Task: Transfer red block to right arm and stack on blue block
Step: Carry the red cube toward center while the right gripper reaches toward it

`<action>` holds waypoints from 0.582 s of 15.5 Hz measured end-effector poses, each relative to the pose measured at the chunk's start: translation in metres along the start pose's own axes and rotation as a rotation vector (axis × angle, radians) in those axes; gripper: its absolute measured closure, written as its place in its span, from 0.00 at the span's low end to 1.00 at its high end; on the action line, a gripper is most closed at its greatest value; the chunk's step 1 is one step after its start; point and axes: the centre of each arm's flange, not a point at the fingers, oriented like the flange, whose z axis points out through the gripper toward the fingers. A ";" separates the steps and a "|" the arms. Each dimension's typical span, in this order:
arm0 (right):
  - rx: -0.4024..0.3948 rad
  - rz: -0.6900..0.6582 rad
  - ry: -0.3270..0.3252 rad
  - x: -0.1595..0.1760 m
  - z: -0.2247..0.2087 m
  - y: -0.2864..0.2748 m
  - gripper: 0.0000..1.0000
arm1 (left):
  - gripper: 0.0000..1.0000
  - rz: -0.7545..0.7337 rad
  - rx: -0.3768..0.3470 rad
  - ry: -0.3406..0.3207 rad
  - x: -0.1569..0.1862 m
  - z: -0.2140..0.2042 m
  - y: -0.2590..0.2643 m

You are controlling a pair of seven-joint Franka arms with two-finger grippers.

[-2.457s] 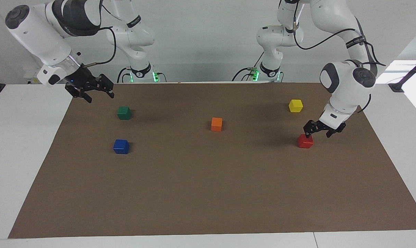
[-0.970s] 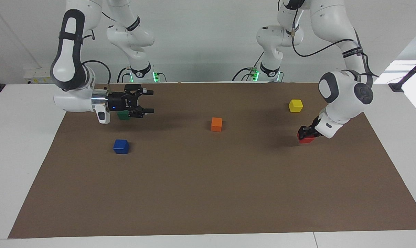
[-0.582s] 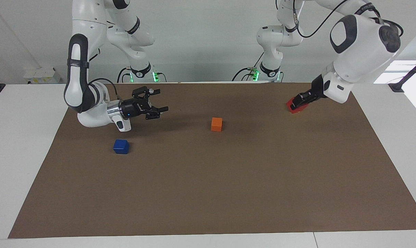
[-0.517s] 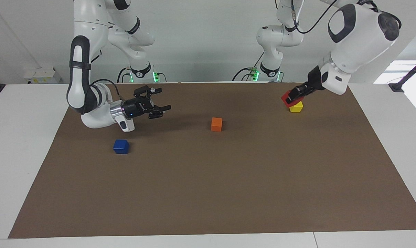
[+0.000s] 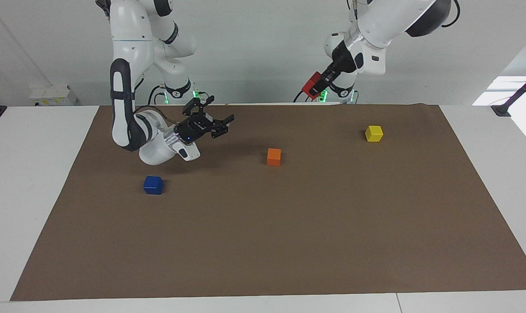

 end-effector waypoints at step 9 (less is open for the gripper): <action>0.257 -0.005 0.059 -0.026 0.057 0.073 0.00 | 0.45 -0.408 -0.174 -0.090 -0.055 0.034 0.022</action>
